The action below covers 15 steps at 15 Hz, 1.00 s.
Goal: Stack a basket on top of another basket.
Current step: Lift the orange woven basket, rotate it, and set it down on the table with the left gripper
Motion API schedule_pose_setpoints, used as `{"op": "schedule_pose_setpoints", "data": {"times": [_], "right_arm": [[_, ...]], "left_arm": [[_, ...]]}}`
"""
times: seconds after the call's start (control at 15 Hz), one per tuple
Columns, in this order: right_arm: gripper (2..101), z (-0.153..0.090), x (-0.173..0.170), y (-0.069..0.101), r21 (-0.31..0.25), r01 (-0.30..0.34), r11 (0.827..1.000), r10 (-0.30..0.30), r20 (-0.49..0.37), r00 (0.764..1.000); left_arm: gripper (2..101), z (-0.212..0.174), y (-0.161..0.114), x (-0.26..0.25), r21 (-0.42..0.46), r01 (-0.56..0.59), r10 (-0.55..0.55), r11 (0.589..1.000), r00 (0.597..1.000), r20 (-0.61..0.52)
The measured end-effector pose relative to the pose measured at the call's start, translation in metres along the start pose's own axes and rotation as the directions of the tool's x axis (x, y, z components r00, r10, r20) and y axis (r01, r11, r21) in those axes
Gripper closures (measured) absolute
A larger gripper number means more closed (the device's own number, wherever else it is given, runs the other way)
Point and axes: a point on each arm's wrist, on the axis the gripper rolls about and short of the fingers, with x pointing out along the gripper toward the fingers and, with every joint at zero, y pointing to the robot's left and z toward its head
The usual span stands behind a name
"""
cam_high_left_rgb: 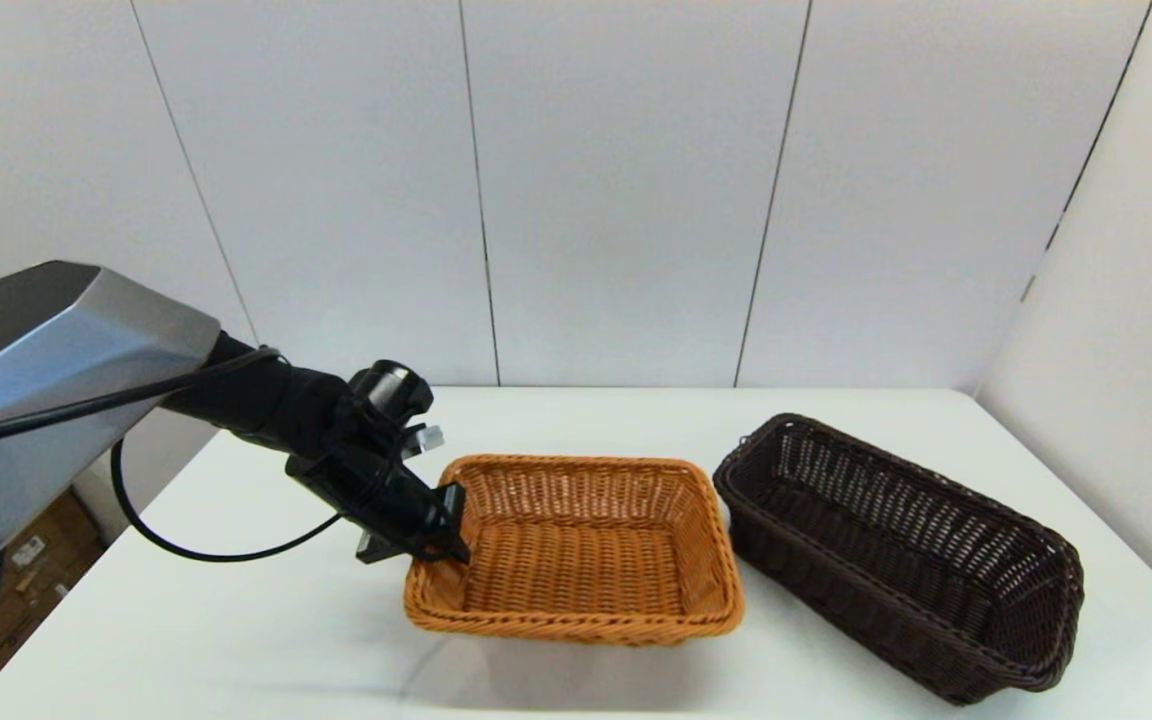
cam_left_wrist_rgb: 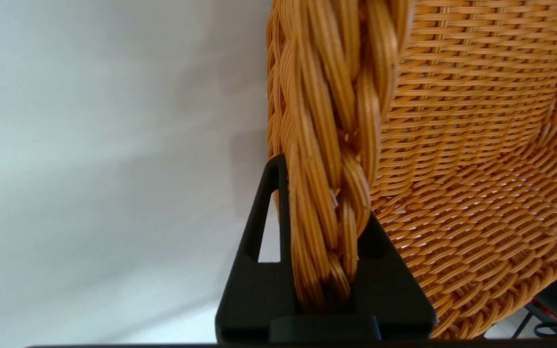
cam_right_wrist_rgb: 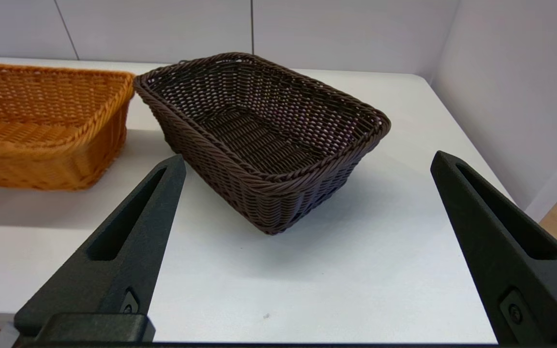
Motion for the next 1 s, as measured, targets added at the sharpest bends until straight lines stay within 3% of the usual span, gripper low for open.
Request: {"op": "schedule_pose_setpoints", "data": {"times": [1.0], "right_arm": [[1.8, 0.000, 0.000, 0.000, 0.000, 0.000, 1.000, 0.000, 0.000, 1.000]], "left_arm": [[88.1, 0.011, 0.000, 0.010, -0.003, 0.000, 0.000, 1.000, 1.000, -0.011]]}}
